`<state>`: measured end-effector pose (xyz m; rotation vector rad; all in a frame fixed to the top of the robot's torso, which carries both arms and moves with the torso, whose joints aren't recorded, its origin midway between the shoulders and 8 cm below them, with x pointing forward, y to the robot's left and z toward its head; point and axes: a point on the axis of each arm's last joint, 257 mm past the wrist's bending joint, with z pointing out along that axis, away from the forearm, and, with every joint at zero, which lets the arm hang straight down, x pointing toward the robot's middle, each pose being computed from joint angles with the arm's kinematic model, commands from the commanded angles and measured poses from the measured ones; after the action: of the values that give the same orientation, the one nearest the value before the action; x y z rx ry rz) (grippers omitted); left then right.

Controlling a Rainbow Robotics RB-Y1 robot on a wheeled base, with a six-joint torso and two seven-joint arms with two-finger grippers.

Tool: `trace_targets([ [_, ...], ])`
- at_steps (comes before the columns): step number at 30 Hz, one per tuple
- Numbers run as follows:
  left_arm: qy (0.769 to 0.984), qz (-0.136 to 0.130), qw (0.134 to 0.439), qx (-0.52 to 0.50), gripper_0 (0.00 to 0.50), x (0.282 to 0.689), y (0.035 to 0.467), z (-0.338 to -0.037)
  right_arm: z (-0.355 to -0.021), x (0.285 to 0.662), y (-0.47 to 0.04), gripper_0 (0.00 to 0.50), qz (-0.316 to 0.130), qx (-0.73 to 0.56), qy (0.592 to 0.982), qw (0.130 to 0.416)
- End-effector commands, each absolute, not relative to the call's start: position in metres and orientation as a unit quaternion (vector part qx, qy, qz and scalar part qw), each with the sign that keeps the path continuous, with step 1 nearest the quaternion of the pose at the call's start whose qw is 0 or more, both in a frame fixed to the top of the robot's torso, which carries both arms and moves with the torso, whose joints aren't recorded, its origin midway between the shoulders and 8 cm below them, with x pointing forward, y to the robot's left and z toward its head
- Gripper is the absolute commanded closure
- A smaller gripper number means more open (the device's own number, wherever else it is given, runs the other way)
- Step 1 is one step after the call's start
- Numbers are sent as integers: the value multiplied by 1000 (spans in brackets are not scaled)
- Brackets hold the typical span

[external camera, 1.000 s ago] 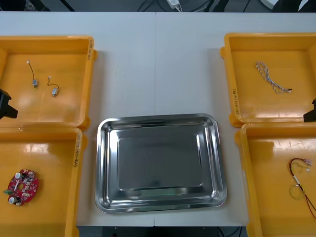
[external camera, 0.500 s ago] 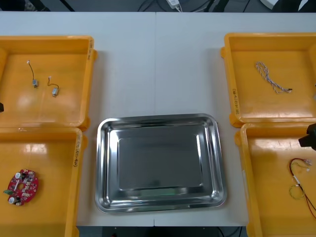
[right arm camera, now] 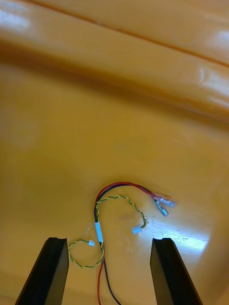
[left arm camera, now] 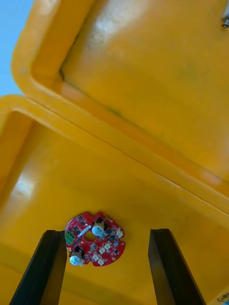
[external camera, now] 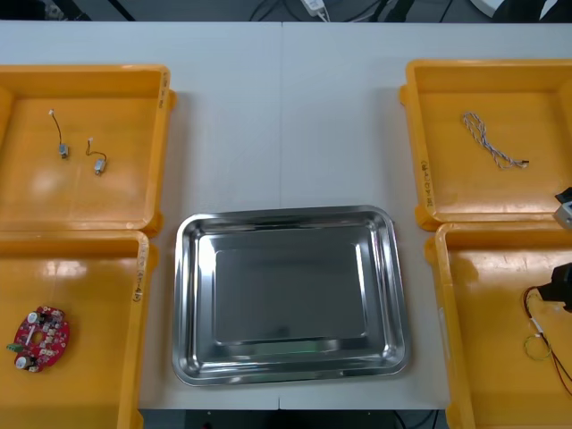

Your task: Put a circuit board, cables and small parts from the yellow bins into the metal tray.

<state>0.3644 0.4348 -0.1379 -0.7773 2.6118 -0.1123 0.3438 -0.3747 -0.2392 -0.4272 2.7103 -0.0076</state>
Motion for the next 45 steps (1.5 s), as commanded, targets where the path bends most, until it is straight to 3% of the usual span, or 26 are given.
trace_targets([
  [1, 902, -54, 222, -366, 0, 352, 448, -128, -257, 337, -357, 0, -2, -186, 964, 191],
  [12, 872, -67, 203, -441, 0, 324, 460, -158, -279, 332, -350, 0, -6, -196, 961, 194],
  [20, 849, -98, 193, -481, 0, 318, 461, -182, -293, 332, -363, 0, -41, -202, 958, 200],
  [34, 833, -124, 157, -516, 0, 300, 455, -222, -322, 331, -368, 0, -36, -191, 960, 202],
  [45, 826, -134, 149, -527, 0, 295, 450, -242, -330, 325, -373, 0, -34, -181, 963, 195],
])
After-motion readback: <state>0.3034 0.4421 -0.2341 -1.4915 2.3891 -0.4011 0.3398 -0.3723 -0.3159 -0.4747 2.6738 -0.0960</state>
